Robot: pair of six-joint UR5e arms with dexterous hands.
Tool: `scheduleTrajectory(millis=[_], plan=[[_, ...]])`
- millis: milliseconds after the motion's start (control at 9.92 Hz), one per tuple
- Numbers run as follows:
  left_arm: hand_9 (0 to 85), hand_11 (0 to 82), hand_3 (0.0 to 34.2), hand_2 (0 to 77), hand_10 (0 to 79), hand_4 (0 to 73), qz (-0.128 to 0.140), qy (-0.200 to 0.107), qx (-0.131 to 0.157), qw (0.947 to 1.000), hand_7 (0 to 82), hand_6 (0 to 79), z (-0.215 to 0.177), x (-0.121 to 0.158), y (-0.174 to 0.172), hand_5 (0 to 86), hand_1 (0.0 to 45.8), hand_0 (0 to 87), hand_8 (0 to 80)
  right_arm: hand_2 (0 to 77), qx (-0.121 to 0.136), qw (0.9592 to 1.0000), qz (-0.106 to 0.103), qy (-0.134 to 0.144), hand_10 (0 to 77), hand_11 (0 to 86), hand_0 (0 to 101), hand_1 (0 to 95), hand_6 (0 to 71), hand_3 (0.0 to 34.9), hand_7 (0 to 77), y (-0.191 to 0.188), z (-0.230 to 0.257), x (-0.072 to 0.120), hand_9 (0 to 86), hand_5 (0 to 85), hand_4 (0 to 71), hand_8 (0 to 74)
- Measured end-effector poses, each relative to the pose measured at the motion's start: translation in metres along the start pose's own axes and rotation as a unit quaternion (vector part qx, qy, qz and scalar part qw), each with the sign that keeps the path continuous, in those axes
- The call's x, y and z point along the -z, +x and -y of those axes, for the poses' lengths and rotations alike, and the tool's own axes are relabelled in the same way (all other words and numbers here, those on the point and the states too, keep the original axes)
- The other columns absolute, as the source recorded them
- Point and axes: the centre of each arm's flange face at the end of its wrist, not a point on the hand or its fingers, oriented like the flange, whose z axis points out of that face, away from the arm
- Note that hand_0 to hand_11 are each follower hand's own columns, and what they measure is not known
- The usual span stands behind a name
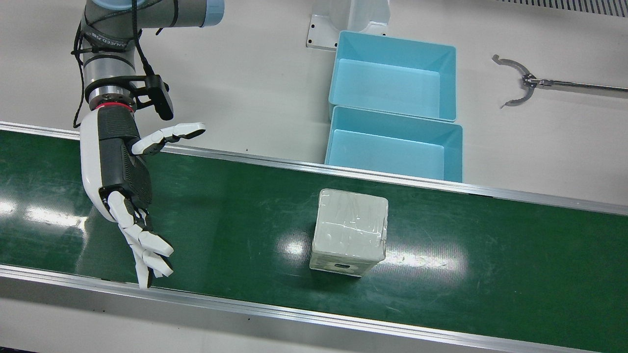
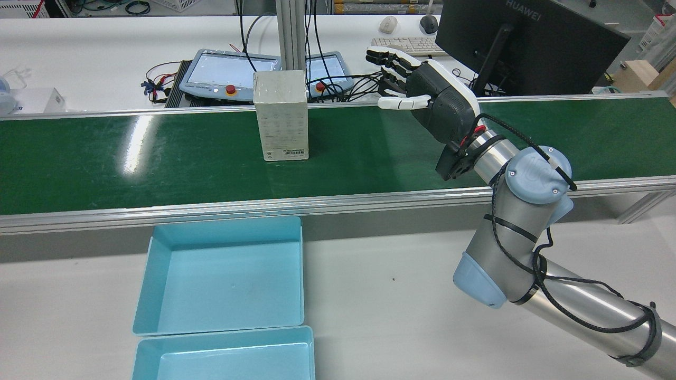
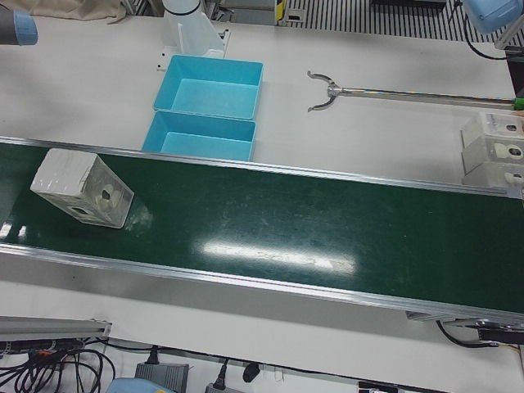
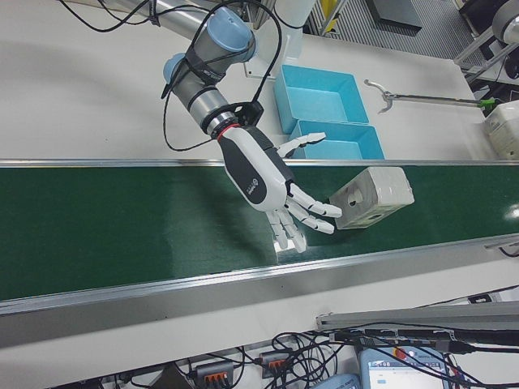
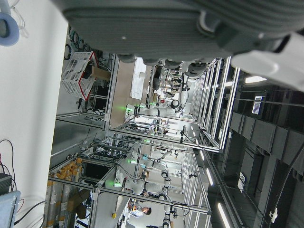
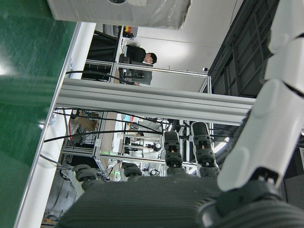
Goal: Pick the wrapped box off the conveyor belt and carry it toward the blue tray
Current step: 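Lower the open right hand beside the approaching white wrapped box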
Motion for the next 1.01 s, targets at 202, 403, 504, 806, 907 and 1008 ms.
scheduleTrajectory(millis=[202, 403, 504, 806, 907, 1008], plan=[[0.0, 0.0, 0.0, 0.5, 0.5, 0.0, 0.000, 0.000, 0.000, 1.0000, 0.5, 0.0, 0.000, 0.000, 0.000, 0.5, 0.0, 0.0, 0.5, 14.2, 0.010, 0.9999, -0.006, -0.003, 3.3, 4.4, 40, 8.7, 0.0, 30.6, 15.3, 0.008, -0.005, -0.002, 2.7, 15.3, 11.5, 0.0], [0.0, 0.0, 0.0, 0.5, 0.0, 0.0, 0.000, 0.000, 0.000, 1.0000, 0.5, 0.0, 0.000, 0.000, 0.000, 0.5, 0.0, 0.0, 0.5, 13.6, 0.017, 0.9998, -0.008, 0.000, 3.3, 4.9, 40, 8.7, 0.0, 30.4, 13.6, 0.015, -0.002, -0.009, 2.2, 14.2, 7.6, 0.0], [0.0, 0.0, 0.0, 0.5, 0.0, 0.0, 0.000, 0.000, 0.000, 1.0000, 0.5, 0.0, 0.000, 0.000, 0.000, 0.5, 0.0, 0.0, 0.5, 13.6, 0.018, 0.9998, -0.007, -0.001, 3.3, 4.9, 40, 8.7, 0.0, 29.9, 13.6, 0.017, -0.003, -0.013, 2.2, 15.8, 8.7, 0.0], [0.0, 0.0, 0.0, 1.1, 0.5, 0.0, 0.000, 0.000, 0.000, 1.0000, 0.5, 0.0, 0.000, 0.000, 0.000, 0.5, 0.0, 0.0, 0.5, 13.6, 0.018, 0.9998, -0.007, -0.003, 3.3, 4.9, 40, 8.7, 0.0, 30.0, 13.6, 0.023, -0.001, -0.023, 2.2, 15.3, 9.8, 0.0], [0.0, 0.0, 0.0, 0.5, 0.5, 0.0, 0.000, 0.000, 0.000, 1.0000, 0.5, 0.0, 0.000, 0.000, 0.000, 0.5, 0.0, 0.0, 0.5, 13.6, 0.017, 0.9998, -0.006, -0.004, 3.3, 4.9, 40, 8.2, 0.0, 29.8, 14.7, 0.024, -0.002, -0.027, 2.2, 16.4, 12.0, 0.0], [0.5, 0.0, 0.0, 0.5, 0.0, 0.0, 0.000, 0.000, 0.000, 1.0000, 0.5, 0.0, 0.000, 0.000, 0.000, 0.5, 0.0, 0.0, 0.0, 13.6, 0.017, 0.9998, -0.006, -0.005, 3.3, 4.9, 40, 8.2, 0.0, 29.9, 15.3, 0.025, -0.003, -0.029, 2.2, 16.9, 12.0, 0.0]])
